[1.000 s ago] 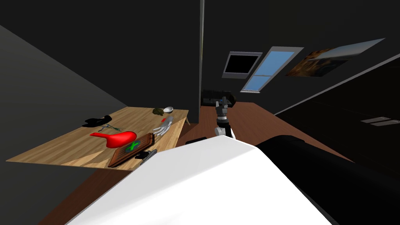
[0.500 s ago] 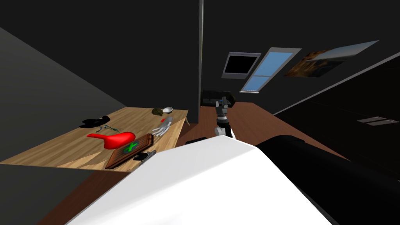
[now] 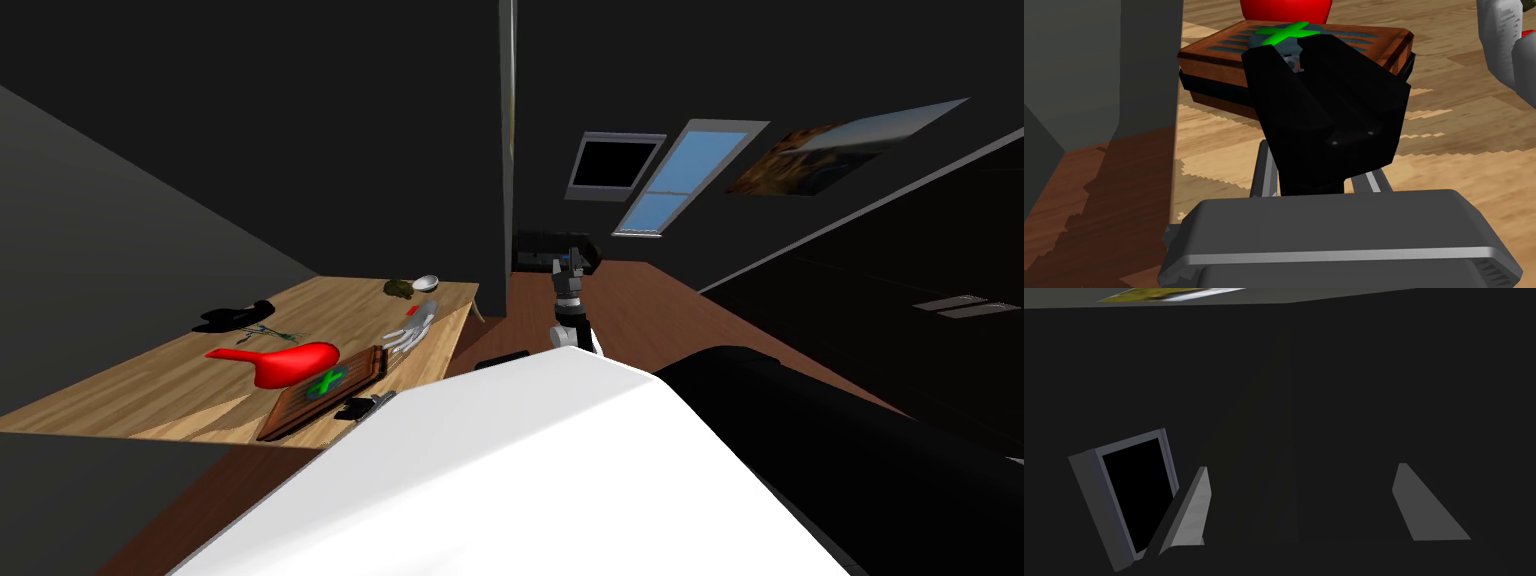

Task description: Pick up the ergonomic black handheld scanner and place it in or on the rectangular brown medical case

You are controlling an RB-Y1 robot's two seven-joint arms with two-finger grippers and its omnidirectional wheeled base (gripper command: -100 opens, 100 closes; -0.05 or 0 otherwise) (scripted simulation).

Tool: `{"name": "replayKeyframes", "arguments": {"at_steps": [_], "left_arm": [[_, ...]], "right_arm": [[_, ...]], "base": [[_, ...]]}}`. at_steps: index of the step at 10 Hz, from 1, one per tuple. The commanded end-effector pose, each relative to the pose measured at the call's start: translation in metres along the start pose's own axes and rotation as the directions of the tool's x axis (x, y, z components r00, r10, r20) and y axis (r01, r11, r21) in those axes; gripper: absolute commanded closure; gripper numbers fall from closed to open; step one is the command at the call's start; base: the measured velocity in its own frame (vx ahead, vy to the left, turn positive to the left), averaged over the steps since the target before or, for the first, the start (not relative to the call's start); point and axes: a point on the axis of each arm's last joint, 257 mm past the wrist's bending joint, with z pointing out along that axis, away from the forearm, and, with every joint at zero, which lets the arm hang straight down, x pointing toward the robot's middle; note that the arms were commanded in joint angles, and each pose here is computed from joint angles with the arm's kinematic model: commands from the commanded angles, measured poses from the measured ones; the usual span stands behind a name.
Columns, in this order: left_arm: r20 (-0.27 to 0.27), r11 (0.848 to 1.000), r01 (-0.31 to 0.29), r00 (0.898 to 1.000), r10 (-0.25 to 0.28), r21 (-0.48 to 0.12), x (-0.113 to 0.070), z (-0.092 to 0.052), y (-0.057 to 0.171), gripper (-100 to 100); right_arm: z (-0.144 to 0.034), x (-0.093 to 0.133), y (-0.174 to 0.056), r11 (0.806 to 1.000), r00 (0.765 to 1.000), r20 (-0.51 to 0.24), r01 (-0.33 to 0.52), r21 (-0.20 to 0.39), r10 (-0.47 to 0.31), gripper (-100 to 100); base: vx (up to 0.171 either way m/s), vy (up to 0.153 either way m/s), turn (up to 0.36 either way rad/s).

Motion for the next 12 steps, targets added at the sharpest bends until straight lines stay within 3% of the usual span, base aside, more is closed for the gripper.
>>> {"name": "replayKeyframes", "arguments": {"at_steps": [1,2,8,12], "left_arm": [[0.0,1.0,0.0,1.0,0.0,0.0,0.0,0.0,0.0,0],[0.024,1.0,0.01,1.0,-0.011,0.015,-0.008,-0.006,-0.001,100],[0.095,0.991,0.055,0.993,-0.066,0.119,-0.028,-0.007,-0.029,100],[0.122,0.976,0.088,0.986,-0.114,0.198,-0.034,0.002,-0.057,100]], "right_arm": [[0.0,0.0,0.0,1.0,1.0,0.0,0.0,0.0,0.0,0],[0.0,0.0,0.0,1.0,1.0,0.0,0.0,0.0,0.0,0],[0.0,0.0,0.0,1.0,1.0,0.0,0.0,0.0,0.0,0],[0.0,0.0,0.0,1.0,1.0,0.0,0.0,0.0,0.0,0]], "base": [[0.001,-0.006,0.001],[-0.037,-0.102,0.031],[-0.028,-0.182,0.075],[-0.015,-0.084,0.075]]}}
